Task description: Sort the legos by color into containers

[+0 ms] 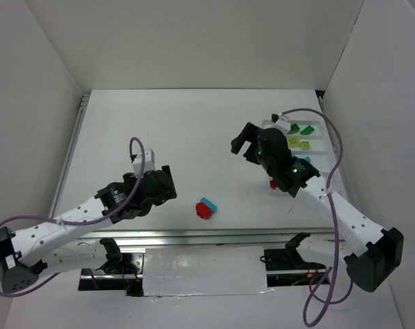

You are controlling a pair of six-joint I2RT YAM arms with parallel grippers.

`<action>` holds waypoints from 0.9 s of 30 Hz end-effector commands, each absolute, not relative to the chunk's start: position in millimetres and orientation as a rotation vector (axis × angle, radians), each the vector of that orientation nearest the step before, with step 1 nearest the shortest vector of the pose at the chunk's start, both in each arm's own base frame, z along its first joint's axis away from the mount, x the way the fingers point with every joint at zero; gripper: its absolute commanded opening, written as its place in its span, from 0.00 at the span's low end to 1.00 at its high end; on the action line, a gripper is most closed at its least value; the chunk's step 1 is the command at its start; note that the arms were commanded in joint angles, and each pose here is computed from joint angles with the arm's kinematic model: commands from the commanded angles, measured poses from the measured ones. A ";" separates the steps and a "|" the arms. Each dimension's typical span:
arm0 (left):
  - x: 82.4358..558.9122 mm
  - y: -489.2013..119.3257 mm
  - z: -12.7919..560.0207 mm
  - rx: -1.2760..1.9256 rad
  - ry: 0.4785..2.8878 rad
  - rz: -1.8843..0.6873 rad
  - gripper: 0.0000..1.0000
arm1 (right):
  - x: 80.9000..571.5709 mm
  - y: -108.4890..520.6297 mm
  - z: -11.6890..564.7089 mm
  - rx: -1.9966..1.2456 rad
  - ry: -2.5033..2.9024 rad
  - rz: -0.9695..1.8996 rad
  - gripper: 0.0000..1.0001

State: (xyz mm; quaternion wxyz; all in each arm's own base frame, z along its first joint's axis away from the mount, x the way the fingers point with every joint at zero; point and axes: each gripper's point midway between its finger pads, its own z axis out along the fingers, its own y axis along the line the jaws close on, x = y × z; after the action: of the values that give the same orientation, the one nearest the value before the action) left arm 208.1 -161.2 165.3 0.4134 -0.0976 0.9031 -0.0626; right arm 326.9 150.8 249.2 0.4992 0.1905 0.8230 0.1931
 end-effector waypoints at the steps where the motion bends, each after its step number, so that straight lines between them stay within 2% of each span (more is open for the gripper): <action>1: 209.1 -124.5 202.6 -0.454 2.125 -0.147 0.99 | 292.7 189.1 187.2 0.310 2.155 0.410 1.00; 5: 207.4 -122.1 221.2 -0.423 2.083 -0.231 1.00 | 240.5 279.6 150.7 -0.440 2.295 0.739 1.00; 8: 206.8 -123.3 223.1 -0.360 2.084 -0.239 1.00 | 211.8 306.4 125.7 -0.786 2.323 0.722 1.00; 11: 206.1 -125.5 218.0 -0.322 2.100 -0.238 0.99 | 191.1 321.3 105.7 -0.972 2.333 0.618 1.00; 14: 206.5 -133.6 212.1 -0.266 2.121 -0.256 1.00 | 191.4 324.2 76.4 -1.020 2.391 0.474 1.00; 21: 207.4 -151.2 197.3 -0.173 2.180 -0.278 0.99 | 206.2 316.1 51.3 -0.970 2.418 0.281 1.00; 27: 208.9 -160.9 193.6 -0.126 2.187 -0.309 1.00 | 208.9 318.6 72.3 -0.919 2.323 0.308 1.00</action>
State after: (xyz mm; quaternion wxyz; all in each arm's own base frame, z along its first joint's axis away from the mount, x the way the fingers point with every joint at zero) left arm 204.0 -152.1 188.2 0.4390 -0.0622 0.8901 -0.1052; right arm 201.0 311.1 46.7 0.2567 -0.3528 0.8937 0.1048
